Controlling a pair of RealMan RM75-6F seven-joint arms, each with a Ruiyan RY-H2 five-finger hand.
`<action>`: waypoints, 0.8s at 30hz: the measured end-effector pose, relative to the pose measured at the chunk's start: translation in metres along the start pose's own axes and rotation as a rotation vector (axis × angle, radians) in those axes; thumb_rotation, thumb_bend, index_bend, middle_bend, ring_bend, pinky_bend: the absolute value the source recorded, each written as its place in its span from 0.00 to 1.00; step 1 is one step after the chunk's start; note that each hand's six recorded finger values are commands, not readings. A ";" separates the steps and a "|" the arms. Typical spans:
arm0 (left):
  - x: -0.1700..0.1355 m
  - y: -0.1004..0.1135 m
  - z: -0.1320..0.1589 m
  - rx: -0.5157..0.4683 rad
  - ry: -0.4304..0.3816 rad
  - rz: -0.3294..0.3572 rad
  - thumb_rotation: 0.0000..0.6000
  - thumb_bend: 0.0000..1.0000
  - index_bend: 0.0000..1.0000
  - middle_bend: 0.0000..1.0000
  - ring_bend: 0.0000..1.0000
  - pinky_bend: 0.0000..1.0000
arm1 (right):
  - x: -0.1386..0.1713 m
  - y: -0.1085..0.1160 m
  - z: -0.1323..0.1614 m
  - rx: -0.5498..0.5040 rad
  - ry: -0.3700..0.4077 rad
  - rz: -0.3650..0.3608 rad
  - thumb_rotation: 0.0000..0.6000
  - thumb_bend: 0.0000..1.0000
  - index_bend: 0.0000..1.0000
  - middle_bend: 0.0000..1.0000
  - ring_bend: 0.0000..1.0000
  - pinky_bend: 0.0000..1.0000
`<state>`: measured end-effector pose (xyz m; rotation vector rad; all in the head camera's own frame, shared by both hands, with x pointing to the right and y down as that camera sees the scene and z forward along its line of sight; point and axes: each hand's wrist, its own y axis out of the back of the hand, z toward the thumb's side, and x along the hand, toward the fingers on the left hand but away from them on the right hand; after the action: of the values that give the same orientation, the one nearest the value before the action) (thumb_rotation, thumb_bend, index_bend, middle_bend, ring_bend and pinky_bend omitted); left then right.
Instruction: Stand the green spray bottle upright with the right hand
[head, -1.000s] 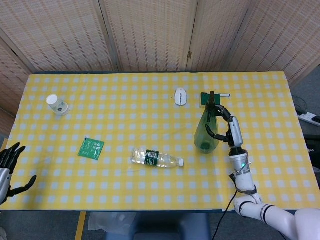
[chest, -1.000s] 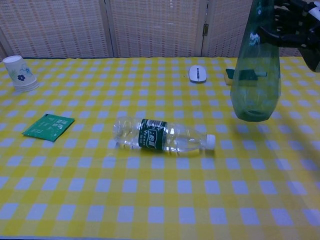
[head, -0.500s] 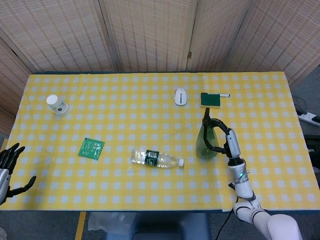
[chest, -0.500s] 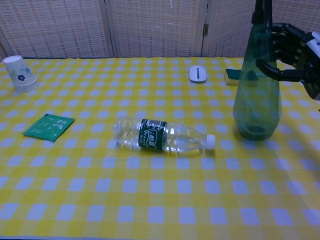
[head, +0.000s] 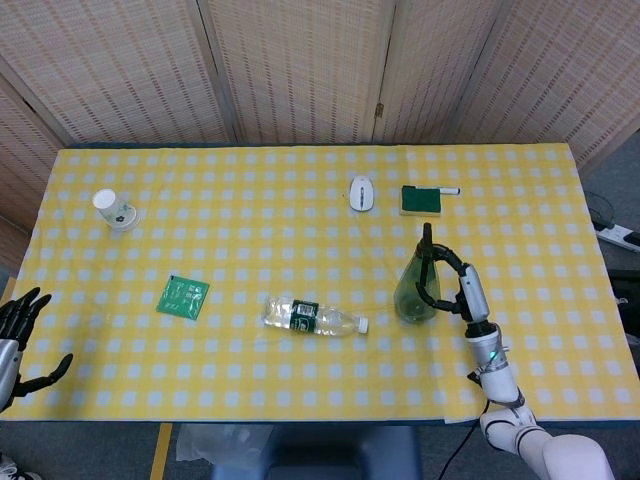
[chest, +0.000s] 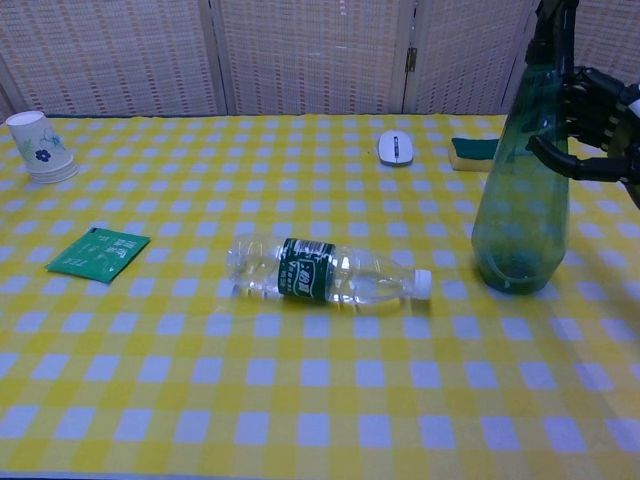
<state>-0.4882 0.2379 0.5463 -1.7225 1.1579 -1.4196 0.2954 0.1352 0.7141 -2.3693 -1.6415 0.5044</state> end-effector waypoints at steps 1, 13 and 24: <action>0.000 0.000 0.000 0.000 0.000 0.000 0.82 0.36 0.00 0.04 0.06 0.00 | 0.001 0.000 0.001 -0.002 -0.001 0.004 1.00 0.40 0.19 0.38 0.41 0.33; -0.001 0.001 0.002 -0.001 -0.008 0.007 0.83 0.36 0.00 0.04 0.06 0.00 | 0.019 0.013 0.017 -0.009 0.000 0.016 1.00 0.40 0.03 0.27 0.32 0.23; -0.002 0.001 0.004 0.007 -0.011 0.008 0.82 0.36 0.00 0.04 0.06 0.00 | 0.048 0.047 0.036 0.010 0.011 -0.030 1.00 0.39 0.03 0.26 0.30 0.18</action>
<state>-0.4848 0.2388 0.5437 -1.7171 1.1508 -1.4059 0.3371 0.1628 0.6566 -2.3326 -1.6627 0.4916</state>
